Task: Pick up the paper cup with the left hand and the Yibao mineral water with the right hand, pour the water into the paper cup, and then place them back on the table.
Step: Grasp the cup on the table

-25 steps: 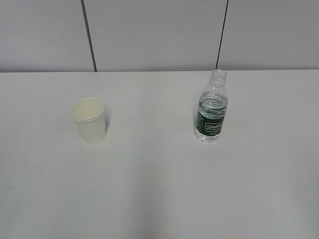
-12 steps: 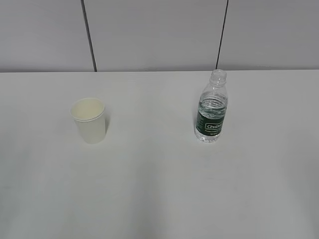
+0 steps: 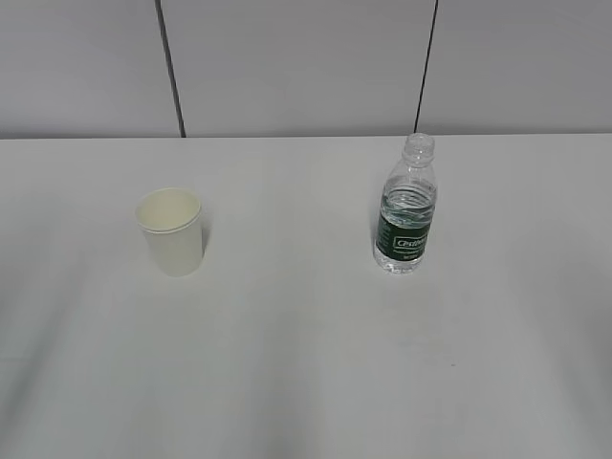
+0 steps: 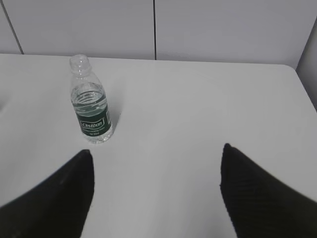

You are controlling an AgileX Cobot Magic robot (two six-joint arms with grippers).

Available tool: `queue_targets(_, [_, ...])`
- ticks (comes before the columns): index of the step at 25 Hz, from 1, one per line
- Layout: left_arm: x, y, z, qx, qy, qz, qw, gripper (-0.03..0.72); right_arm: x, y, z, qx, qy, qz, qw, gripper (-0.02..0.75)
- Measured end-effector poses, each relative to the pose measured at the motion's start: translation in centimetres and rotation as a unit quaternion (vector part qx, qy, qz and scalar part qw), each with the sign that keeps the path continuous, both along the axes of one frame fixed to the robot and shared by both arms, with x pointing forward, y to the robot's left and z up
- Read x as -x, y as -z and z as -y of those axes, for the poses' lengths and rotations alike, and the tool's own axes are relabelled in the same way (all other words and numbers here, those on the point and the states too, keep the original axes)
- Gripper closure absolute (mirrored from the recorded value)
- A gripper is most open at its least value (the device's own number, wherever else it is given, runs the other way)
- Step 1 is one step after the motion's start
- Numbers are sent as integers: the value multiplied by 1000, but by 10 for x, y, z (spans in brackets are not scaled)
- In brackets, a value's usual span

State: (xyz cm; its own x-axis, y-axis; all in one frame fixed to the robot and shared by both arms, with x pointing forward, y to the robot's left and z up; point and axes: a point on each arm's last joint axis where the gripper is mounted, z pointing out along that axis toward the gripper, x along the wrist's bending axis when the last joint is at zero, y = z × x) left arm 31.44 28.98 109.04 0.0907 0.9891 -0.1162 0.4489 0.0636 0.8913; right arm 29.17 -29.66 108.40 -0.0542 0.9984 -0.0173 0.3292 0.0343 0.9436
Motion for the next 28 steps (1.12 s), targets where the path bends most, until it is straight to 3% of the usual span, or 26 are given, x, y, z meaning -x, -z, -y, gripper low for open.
queue_targets(13, [-58, -5, 5, -24, 11, 68, 997, 151, -62, 3, -5, 2, -3, -22, 1000, 153])
queue_targets(23, [-107, 16, 6, -61, 9, 47, 997, 151, -96, 12, -7, 2, -5, -27, 1000, 153])
queue_targets(28, [-127, 27, 6, -65, 4, 45, 997, 151, -118, 22, -9, 3, -7, -37, 999, 153])
